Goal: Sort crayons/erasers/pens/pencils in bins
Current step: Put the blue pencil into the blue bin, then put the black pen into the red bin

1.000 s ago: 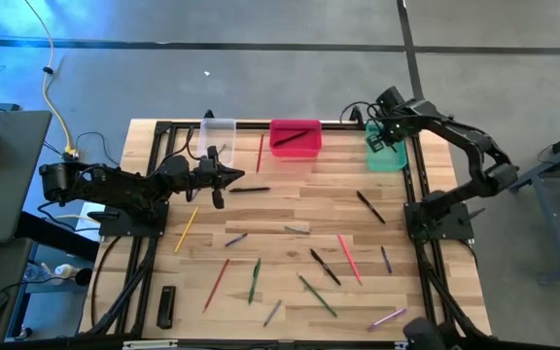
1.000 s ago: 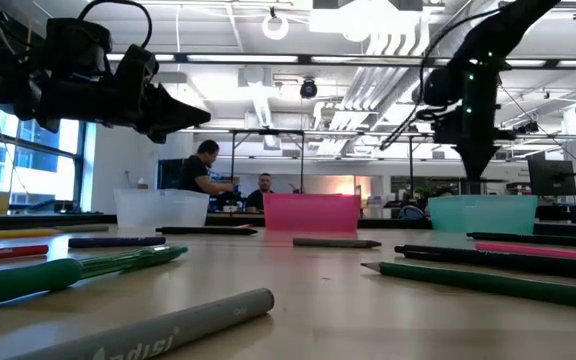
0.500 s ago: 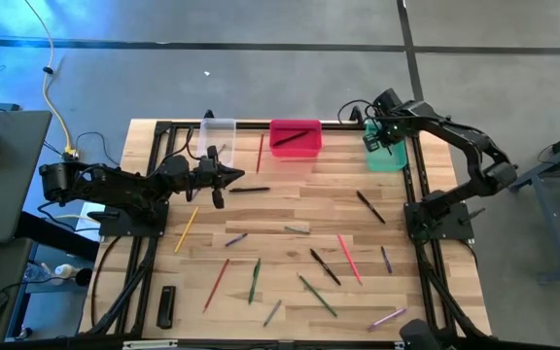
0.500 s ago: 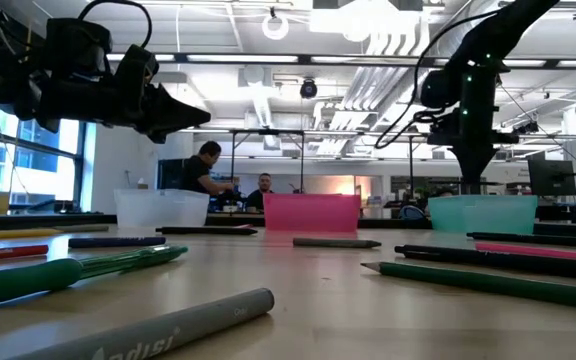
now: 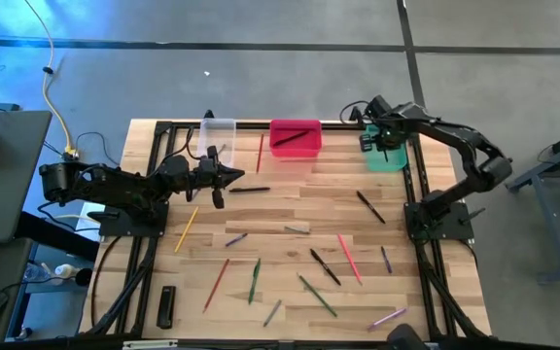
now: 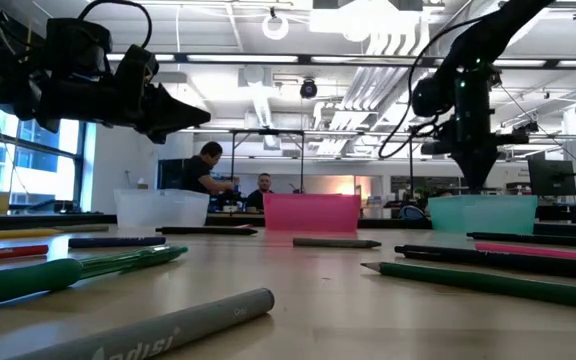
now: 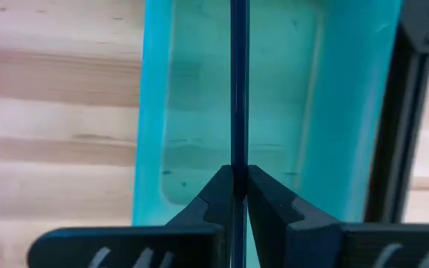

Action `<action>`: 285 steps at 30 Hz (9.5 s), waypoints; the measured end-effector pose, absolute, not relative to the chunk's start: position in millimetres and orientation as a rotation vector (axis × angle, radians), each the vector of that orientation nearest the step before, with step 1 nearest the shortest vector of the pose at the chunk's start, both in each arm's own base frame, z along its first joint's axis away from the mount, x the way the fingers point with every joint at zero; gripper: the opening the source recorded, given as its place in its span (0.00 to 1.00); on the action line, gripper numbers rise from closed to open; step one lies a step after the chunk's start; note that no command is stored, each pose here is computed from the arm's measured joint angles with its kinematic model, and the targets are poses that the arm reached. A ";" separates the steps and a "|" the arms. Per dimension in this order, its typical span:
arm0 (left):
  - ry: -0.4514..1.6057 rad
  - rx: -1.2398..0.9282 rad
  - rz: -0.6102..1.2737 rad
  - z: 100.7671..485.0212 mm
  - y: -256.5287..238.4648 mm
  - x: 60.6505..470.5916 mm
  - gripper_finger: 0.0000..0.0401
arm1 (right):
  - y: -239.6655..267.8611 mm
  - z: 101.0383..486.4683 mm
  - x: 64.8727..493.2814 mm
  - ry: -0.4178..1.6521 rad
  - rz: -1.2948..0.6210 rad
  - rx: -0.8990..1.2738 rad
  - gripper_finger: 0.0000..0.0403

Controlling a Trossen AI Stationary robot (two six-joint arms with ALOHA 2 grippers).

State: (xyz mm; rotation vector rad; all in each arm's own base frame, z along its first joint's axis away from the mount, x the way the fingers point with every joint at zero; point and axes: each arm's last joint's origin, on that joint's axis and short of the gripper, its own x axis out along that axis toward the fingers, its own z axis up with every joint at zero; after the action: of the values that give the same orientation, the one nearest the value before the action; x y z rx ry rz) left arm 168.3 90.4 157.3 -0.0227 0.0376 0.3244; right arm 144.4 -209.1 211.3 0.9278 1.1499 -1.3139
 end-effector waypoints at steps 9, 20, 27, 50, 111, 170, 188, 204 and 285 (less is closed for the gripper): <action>0.038 -0.022 0.317 157.3 90.2 168.4 0.00 | -220.0 179.4 154.7 1.216 -1.373 1.010 0.05; 0.053 -0.028 0.315 155.8 90.1 168.3 0.00 | -230.5 172.9 160.2 1.134 -1.404 0.982 0.05; 0.053 -0.028 0.315 155.8 90.1 168.3 0.00 | -231.7 172.6 160.5 1.117 -1.411 0.984 0.05; 0.053 -0.028 0.316 155.8 90.1 168.3 0.00 | -231.8 149.1 180.3 1.157 -1.340 0.973 0.07; 0.067 -0.042 0.317 154.1 90.1 168.1 0.00 | -155.3 226.5 169.6 1.195 -0.953 0.885 0.00; 0.076 -0.067 0.303 152.9 89.7 168.1 0.00 | -58.4 226.0 167.0 1.030 -0.732 0.601 0.00; 0.056 -0.095 0.300 157.2 91.0 170.9 0.00 | -18.8 194.5 188.8 1.239 -0.787 0.573 0.30; 0.061 -0.096 0.266 156.8 90.1 171.2 0.00 | -33.3 134.9 163.2 1.214 -0.775 0.729 0.32; 0.055 -0.150 0.435 155.8 98.5 167.3 0.00 | -296.2 155.8 366.4 1.070 -0.279 -0.056 0.04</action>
State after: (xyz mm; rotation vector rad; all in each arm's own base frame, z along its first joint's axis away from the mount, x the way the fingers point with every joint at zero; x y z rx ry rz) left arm 167.3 98.5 155.8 -0.1496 0.0549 0.4348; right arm 366.4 -296.2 155.8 -0.0559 1.0698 -0.2787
